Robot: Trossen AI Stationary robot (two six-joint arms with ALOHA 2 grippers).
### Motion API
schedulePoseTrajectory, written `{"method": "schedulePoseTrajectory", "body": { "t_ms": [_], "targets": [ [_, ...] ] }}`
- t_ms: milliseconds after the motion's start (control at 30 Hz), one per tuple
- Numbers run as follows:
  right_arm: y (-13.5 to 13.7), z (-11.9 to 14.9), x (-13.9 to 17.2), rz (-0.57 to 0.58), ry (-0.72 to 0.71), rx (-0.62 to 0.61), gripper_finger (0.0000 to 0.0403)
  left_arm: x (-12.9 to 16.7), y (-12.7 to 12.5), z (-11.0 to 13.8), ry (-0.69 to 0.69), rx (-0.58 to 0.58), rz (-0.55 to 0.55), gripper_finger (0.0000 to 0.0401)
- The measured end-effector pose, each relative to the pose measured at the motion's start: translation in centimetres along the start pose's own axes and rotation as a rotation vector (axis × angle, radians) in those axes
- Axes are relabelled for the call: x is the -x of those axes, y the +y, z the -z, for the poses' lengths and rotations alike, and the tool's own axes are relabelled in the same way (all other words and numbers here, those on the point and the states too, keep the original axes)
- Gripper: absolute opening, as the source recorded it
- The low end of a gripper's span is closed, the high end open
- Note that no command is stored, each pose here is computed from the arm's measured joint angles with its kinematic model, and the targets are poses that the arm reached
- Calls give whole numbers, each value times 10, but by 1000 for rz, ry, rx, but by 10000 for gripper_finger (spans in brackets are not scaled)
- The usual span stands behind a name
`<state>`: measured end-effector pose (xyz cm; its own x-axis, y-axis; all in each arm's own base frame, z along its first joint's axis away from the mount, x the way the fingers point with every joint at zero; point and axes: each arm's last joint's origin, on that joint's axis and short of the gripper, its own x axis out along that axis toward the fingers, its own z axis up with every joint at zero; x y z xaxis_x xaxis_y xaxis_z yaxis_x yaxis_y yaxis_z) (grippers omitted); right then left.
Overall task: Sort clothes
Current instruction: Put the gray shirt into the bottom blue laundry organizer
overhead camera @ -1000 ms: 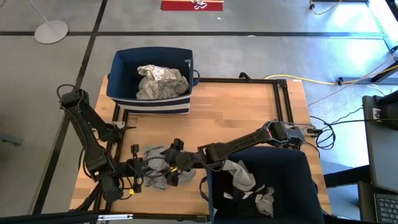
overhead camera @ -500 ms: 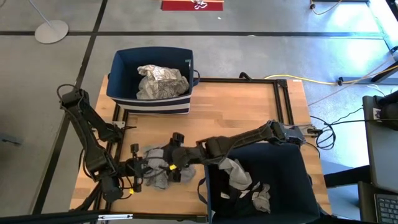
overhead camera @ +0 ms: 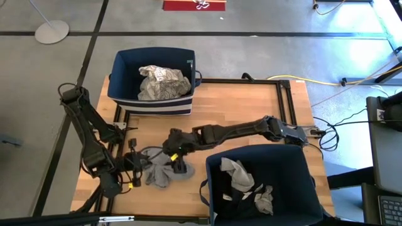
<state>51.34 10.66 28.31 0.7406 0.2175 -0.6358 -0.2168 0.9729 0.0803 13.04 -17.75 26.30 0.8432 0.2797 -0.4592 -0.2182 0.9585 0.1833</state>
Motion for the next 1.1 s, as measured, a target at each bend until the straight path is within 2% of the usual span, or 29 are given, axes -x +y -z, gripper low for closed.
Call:
{"method": "schedulePoseTrajectory", "body": {
  "t_ms": [200,333,500,667,733,800,867,1100],
  "targets": [
    [5,5,-27,-31,-68,-11,346,0,4,2,-3,14,-34,33],
    [0,14,-46,8,-66,-67,346,0,4,1,-6,17,-34,29],
    [0,21,-73,8,-160,-82,346,0,1,-1,-38,20,-24,32],
    [3,23,-85,90,-244,-86,345,1,-3,-4,-52,10,-1,34],
    [5,22,-87,99,-259,-85,333,2,-4,-3,-53,10,3,33],
    [5,22,-87,110,-267,-86,304,2,-4,-3,-54,10,3,36],
    [5,22,-87,109,-266,-87,259,2,-4,-3,-54,15,3,42],
    [5,23,-88,102,-262,-85,43,2,-3,-3,-53,8,2,68]
  ]
}}
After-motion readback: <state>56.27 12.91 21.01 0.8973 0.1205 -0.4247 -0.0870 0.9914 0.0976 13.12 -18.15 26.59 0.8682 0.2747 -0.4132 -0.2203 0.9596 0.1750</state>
